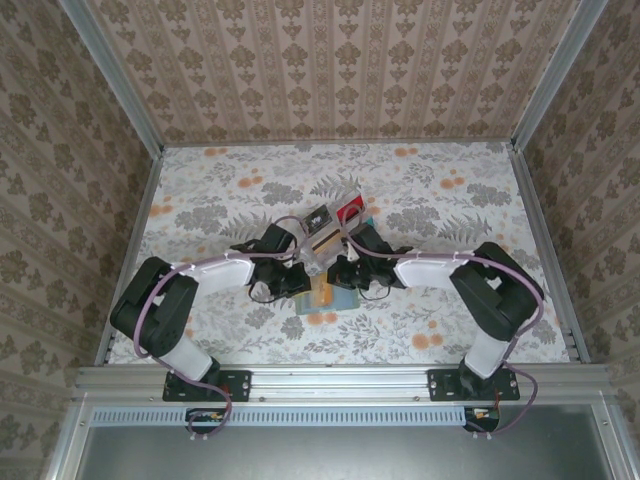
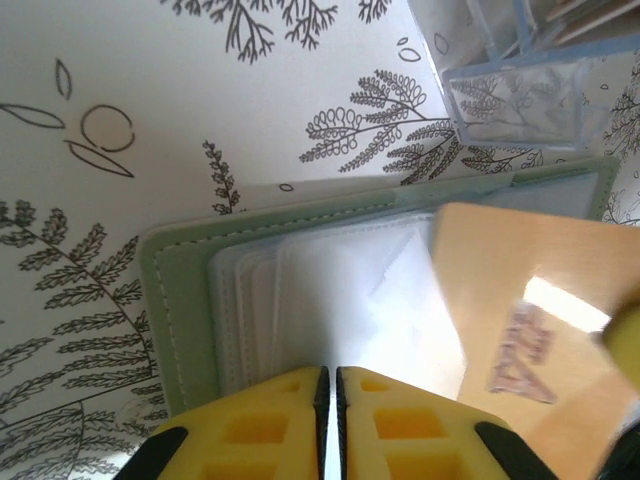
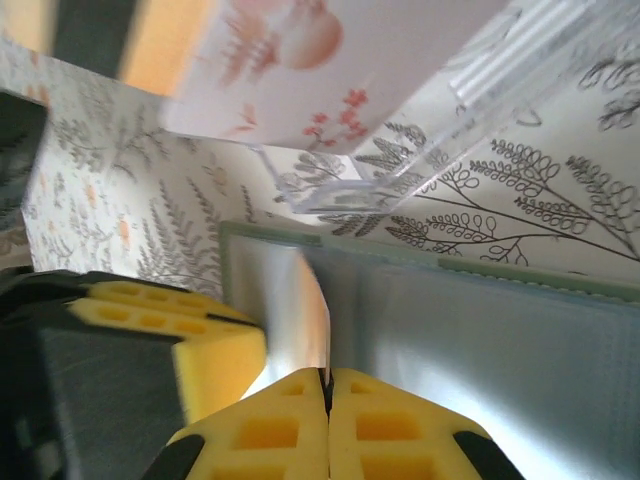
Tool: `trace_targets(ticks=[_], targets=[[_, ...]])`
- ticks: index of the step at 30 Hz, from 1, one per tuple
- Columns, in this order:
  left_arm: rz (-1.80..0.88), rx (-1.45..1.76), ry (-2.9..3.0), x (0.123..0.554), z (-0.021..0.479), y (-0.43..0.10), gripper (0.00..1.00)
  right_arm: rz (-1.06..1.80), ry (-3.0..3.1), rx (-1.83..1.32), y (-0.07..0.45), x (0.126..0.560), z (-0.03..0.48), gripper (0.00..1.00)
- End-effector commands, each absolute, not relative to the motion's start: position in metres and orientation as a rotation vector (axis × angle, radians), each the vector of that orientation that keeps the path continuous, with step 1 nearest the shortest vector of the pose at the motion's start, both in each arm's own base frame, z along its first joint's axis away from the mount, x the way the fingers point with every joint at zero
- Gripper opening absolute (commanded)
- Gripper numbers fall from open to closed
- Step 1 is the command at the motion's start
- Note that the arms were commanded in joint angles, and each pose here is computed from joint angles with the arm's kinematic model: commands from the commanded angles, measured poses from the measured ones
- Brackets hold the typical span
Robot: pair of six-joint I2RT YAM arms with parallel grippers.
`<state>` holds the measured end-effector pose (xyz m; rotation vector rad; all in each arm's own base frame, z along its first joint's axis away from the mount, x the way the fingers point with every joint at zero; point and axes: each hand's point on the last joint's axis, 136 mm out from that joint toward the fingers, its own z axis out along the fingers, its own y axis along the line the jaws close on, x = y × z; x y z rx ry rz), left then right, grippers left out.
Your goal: Take the credit cards out of the card holder
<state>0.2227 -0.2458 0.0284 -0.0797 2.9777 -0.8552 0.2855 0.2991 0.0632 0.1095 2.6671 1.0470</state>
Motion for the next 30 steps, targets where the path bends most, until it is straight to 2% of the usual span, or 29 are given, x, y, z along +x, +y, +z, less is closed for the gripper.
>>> trace_targets(ticks=[1,7,15,19,22,25,30], targets=[[-0.748,-0.061,3.012,0.224,0.023,-0.237,0.18,0.935,2.629,0.109,0.273,0.288,0.072,0.04],[-0.785,-0.015,2.885,0.245,0.066,-0.245,0.35,1.075,2.459,0.061,0.258,0.293,0.113,0.02],[-0.971,0.003,2.589,0.275,0.160,-0.259,0.73,1.286,2.183,0.134,0.238,0.314,0.184,0.01],[-1.013,0.058,2.487,0.280,0.187,-0.261,0.91,1.399,2.093,0.187,0.239,0.321,0.212,0.01],[-1.115,0.075,2.441,0.278,0.200,-0.266,0.95,1.479,2.049,0.224,0.242,0.323,0.226,0.01],[-1.285,0.072,2.362,0.277,0.219,-0.279,0.94,1.560,2.013,0.248,0.246,0.323,0.238,0.01],[-1.596,0.136,2.212,0.278,0.261,-0.311,0.78,1.680,1.908,0.247,0.248,0.322,0.265,0.01]])
